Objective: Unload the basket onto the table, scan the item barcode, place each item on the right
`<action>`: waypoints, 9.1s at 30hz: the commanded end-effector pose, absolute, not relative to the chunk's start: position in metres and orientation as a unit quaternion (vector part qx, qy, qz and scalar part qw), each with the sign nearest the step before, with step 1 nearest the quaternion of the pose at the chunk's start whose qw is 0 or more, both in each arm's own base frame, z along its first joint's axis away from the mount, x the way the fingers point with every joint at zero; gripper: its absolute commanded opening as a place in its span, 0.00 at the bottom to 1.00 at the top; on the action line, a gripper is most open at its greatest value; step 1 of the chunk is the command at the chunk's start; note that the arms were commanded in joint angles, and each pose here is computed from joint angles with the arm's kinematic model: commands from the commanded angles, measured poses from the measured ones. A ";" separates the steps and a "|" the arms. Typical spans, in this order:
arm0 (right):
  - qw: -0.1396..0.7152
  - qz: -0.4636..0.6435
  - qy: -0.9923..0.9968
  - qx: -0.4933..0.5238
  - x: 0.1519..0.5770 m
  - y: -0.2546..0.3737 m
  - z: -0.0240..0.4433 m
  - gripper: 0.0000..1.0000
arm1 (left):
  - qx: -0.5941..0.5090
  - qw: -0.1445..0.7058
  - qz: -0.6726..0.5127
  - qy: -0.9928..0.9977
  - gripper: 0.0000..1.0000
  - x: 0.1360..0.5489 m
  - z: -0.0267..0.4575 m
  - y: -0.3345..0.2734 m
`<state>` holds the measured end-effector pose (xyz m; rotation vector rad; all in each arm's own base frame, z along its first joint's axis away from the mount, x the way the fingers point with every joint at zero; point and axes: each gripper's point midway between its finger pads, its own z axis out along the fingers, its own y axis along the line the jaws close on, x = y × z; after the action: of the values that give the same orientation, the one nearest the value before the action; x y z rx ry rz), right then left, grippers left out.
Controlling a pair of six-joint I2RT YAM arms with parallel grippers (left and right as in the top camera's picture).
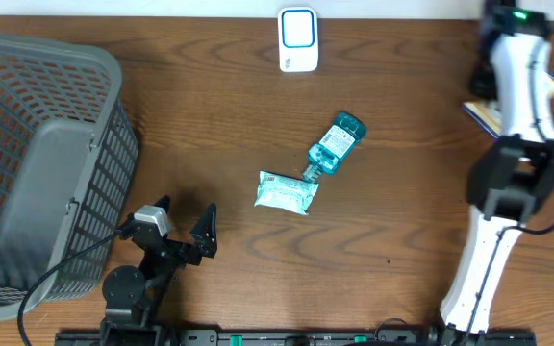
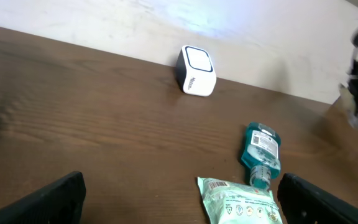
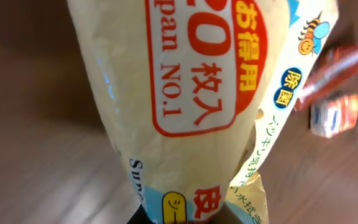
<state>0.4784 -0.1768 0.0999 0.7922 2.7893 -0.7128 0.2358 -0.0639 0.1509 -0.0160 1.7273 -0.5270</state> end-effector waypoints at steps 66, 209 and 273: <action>0.004 0.049 0.853 -0.520 0.308 0.268 0.006 0.65 | -0.007 0.604 -0.232 0.762 0.99 0.235 0.135 -0.066; 0.131 0.135 0.966 0.177 0.269 0.135 0.125 0.46 | -0.007 0.604 -0.232 0.762 0.99 0.235 0.135 -0.066; 0.150 0.248 0.951 0.108 0.294 0.208 0.090 0.85 | -0.007 0.604 -0.232 0.762 0.99 0.235 0.135 -0.066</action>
<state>0.2914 0.2143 0.0671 0.1907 2.7671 0.6921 0.2358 -0.0639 0.1508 -0.0161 1.7277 -0.5270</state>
